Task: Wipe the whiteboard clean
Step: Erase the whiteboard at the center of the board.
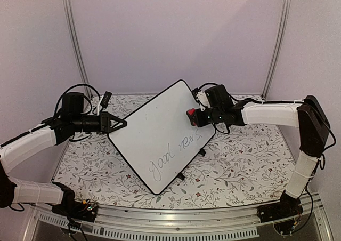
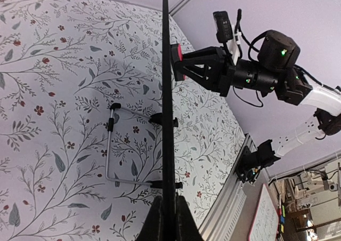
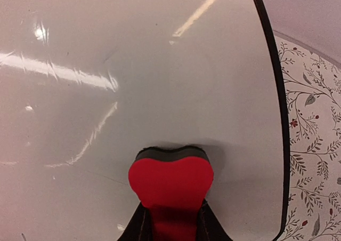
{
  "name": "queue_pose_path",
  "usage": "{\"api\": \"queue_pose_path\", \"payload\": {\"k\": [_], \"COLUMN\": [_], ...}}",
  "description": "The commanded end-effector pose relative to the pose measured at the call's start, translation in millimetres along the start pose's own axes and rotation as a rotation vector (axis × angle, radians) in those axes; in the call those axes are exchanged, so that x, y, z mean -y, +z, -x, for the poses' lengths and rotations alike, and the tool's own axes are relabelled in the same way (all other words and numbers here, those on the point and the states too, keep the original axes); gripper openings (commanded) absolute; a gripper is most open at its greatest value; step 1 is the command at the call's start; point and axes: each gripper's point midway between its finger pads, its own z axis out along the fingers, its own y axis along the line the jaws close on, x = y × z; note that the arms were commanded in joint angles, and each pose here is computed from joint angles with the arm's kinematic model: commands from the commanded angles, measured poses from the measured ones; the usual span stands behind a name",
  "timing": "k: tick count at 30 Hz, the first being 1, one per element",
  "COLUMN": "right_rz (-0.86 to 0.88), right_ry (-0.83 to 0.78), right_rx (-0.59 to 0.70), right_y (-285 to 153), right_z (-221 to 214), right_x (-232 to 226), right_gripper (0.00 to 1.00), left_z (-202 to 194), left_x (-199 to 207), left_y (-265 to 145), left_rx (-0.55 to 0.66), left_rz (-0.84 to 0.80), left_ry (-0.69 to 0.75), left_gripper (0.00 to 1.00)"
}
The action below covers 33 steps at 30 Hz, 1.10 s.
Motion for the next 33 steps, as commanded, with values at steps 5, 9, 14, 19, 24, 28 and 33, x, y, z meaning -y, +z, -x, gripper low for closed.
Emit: {"api": "queue_pose_path", "payload": {"k": [5,9,14,19,24,28,33], "right_rz": [0.030,0.037,0.036,0.034,0.031,0.026,0.023], "right_ry": [0.017,0.024,0.032,0.035,0.037,0.036,0.038], "right_rx": [-0.111,-0.136,-0.146,-0.160,-0.169,-0.182,-0.176], "right_y": [8,6,1,-1,-5,-9,-13], "right_z": [-55,-71,-82,-90,-97,-106,-107], "right_x": [3,4,6,8,9,11,12], "right_gripper": [0.00,0.00,0.00,0.00,0.00,0.00,0.00], "left_z": [-5,-5,-5,-5,-6,-6,-6], "left_x": [12,12,12,11,10,10,10], "left_y": [0,0,0,1,1,1,1], "left_rx": [-0.017,-0.017,-0.017,-0.019,-0.020,-0.021,-0.022], "left_rz": [-0.065,-0.064,-0.062,-0.060,-0.060,-0.059,-0.060], "left_ry": [0.054,0.053,0.053,0.050,0.050,0.048,0.047], "left_gripper": [0.00,0.00,0.00,0.00,0.00,0.00,0.00]}}
